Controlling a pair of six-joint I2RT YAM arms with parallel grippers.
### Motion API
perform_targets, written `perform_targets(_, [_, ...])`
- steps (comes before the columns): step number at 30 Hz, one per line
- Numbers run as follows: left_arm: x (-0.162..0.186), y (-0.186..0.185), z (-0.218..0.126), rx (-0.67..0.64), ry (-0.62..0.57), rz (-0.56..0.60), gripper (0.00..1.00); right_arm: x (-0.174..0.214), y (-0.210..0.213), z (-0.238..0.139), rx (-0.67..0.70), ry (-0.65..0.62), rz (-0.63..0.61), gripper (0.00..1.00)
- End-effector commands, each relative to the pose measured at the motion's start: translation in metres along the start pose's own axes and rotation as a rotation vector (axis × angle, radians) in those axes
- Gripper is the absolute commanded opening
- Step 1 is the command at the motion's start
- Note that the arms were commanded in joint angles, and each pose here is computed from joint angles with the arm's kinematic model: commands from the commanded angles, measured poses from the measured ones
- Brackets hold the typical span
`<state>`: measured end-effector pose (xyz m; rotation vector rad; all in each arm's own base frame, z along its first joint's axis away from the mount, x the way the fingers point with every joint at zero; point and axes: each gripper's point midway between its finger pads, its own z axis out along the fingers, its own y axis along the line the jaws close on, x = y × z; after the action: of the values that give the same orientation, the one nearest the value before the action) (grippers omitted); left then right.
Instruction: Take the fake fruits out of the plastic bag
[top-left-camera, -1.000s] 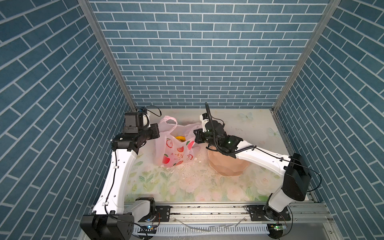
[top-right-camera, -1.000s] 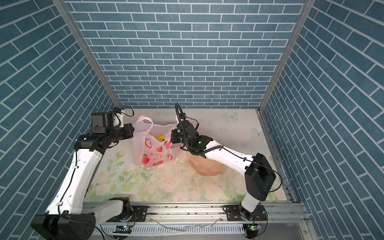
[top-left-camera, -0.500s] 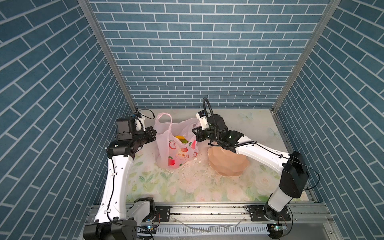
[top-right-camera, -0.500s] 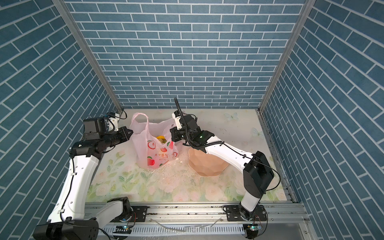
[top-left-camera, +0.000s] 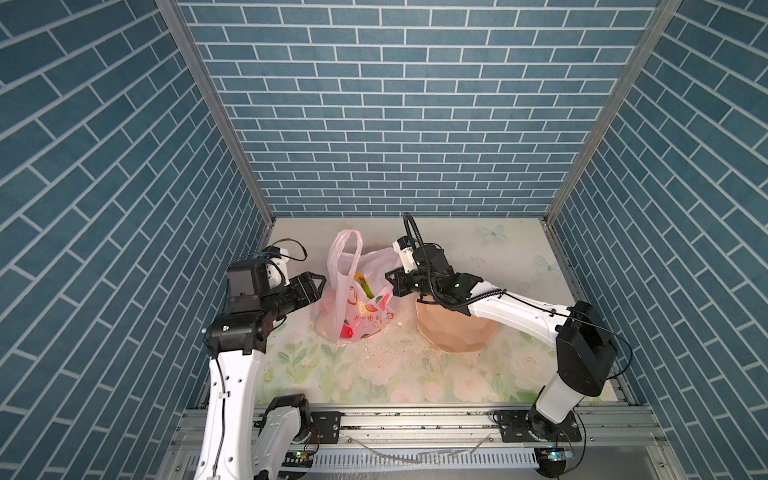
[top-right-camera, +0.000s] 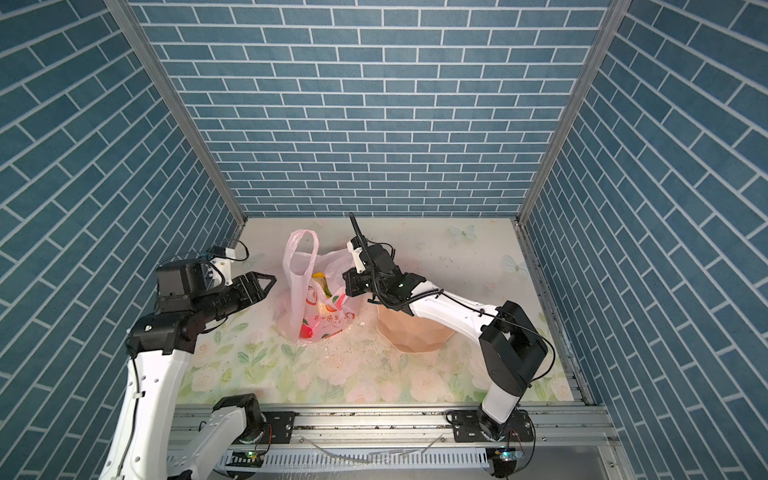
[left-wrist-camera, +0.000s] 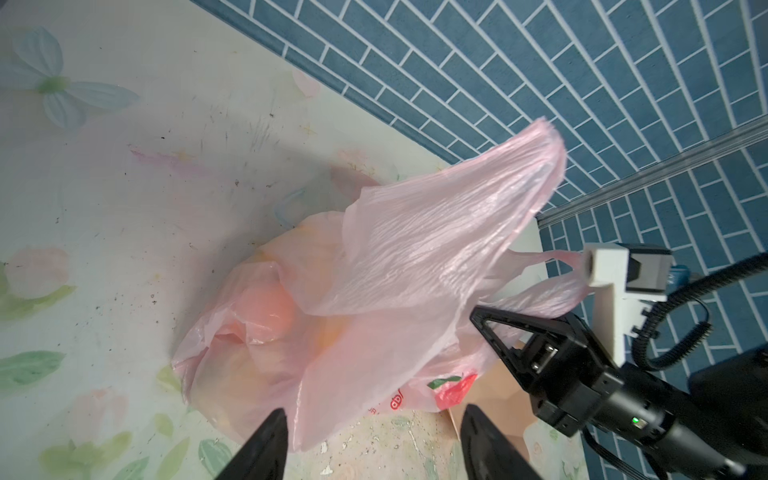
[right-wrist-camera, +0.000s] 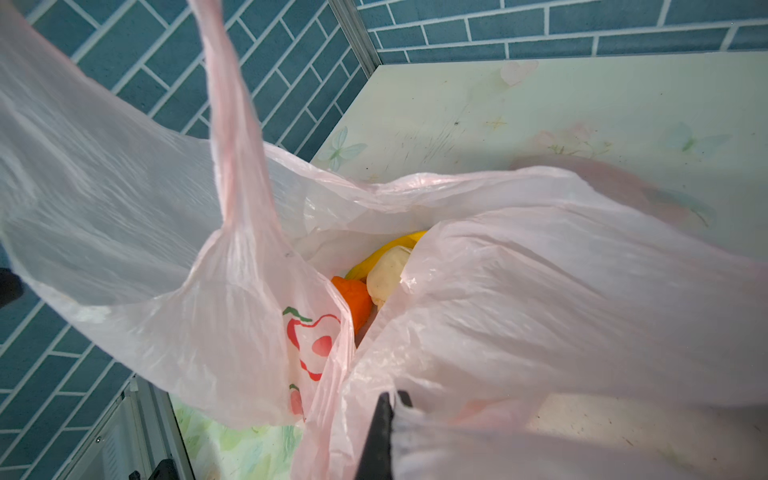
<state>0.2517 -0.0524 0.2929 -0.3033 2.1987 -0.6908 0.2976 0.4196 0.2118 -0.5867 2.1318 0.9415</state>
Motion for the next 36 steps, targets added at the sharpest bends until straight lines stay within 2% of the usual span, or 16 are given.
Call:
perform_targets(1, [0.012,-0.006,-0.02,-0.038,0.014,0.025,0.68,-0.004,0.008,-0.011,-0.026,-0.028,0.026,0.0])
perform_targets(6, [0.031,-0.006,-0.026,-0.15,0.053,0.147,0.7,-0.006,0.01,-0.013,-0.025,-0.036,0.034,0.0])
perform_targets(10, [0.041,-0.018,-0.008,-0.197,0.087,0.265,0.74,-0.006,0.009,-0.015,-0.02,-0.039,0.042,0.0])
perform_targets(11, [0.043,-0.02,-0.001,-0.217,0.096,0.3,0.9,-0.006,0.008,-0.016,-0.019,-0.04,0.045,0.0])
perform_targets(12, [0.044,-0.021,0.005,-0.239,0.104,0.331,0.99,-0.006,0.008,-0.017,-0.018,-0.041,0.044,0.0])
perform_targets(17, [0.043,-0.019,0.039,-0.352,0.092,0.423,0.99,-0.007,0.01,-0.023,-0.025,-0.048,0.038,0.0])
perform_targets(21, [0.034,-0.018,0.058,-0.38,0.037,0.425,0.99,-0.005,0.01,-0.025,-0.03,-0.048,0.04,0.0])
perform_targets(24, [0.027,-0.027,0.076,-0.362,-0.001,0.426,0.94,-0.003,0.011,-0.027,-0.034,-0.046,0.039,0.0])
perform_targets(29, [0.024,-0.041,0.112,-0.332,-0.004,0.422,0.9,0.0,0.011,-0.027,-0.042,-0.043,0.05,0.0])
perform_targets(36, [0.016,-0.032,0.137,-0.427,-0.046,0.427,0.91,0.002,0.023,-0.03,-0.079,-0.05,0.054,0.0])
